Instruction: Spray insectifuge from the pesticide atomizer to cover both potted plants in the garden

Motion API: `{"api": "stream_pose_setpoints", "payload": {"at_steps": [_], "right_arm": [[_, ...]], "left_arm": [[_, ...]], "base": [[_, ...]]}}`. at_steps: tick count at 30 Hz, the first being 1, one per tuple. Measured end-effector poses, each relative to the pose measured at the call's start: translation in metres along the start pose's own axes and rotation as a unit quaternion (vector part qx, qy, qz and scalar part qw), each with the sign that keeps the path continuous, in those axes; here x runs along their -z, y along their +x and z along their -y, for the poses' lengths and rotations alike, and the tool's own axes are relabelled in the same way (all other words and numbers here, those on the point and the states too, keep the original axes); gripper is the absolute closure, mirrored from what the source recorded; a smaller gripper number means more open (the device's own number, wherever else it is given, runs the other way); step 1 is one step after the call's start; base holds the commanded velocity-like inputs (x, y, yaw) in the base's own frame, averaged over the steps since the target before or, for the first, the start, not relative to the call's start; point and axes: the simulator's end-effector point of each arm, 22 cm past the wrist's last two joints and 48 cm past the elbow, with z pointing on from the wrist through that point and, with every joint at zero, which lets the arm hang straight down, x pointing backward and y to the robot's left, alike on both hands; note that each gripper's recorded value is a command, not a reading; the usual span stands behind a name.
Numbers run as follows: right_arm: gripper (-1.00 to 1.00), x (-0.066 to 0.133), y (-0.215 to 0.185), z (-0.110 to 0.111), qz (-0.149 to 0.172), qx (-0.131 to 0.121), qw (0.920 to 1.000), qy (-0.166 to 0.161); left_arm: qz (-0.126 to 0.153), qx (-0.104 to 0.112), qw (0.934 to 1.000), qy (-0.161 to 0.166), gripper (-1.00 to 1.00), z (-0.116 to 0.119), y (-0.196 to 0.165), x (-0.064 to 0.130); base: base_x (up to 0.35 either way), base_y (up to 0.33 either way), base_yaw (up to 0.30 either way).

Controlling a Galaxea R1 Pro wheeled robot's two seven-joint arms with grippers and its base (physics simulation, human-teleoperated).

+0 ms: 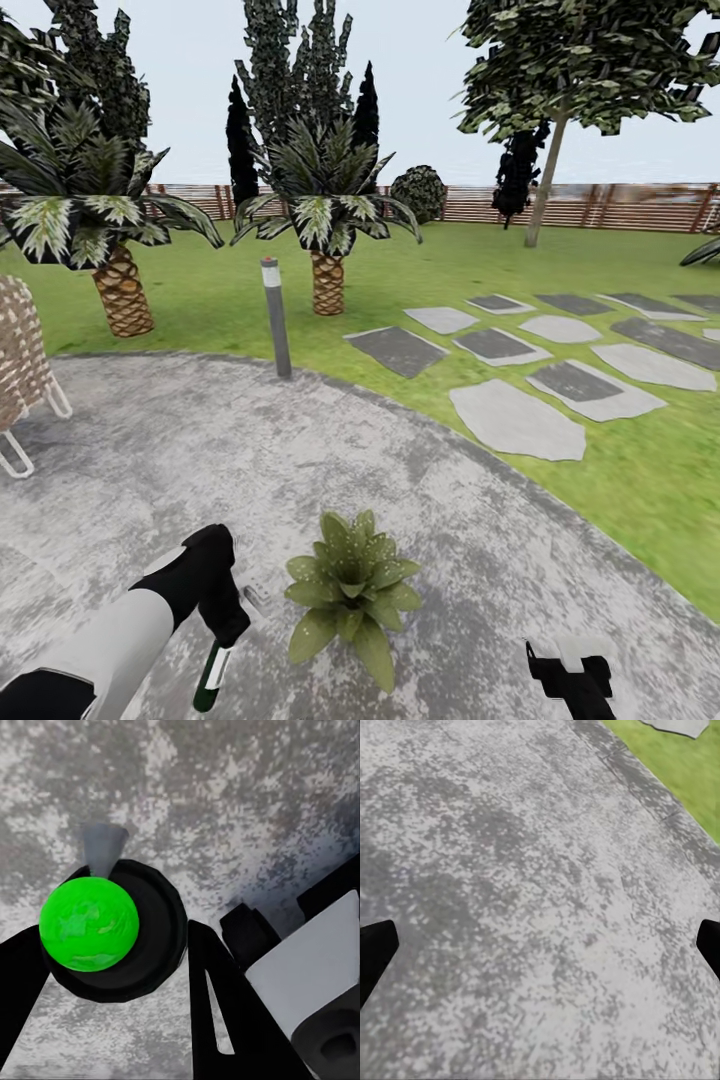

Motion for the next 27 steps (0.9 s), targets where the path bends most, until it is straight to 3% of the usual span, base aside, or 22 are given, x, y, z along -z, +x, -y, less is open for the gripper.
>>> {"api": "stream_pose_setpoints", "payload": {"at_steps": [11,20,27], "right_arm": [[-1.00,0.0001,-0.0001,0.0005,0.000,0.000,1.0000,0.000],[-1.00,0.0000,-0.0001,0.0002,0.000,0.000,1.0000,0.000],[-1.00,0.0000,0.0000,-0.0002,0.000,0.000,1.0000,-0.001]], "left_arm": [[0.006,0.002,1.0000,0.001,1.00,0.0025,-0.0046,-0.0003],[0.006,0.003,1.0000,-0.001,1.00,0.0013,-0.0039,-0.0003],[0.004,0.004,1.0000,-0.003,1.00,-0.0009,-0.0021,-0.0001]], "base": [[0.060,-0.144,0.061],[0.061,-0.253,0.258],[0.001,-0.053,0.276]]}}
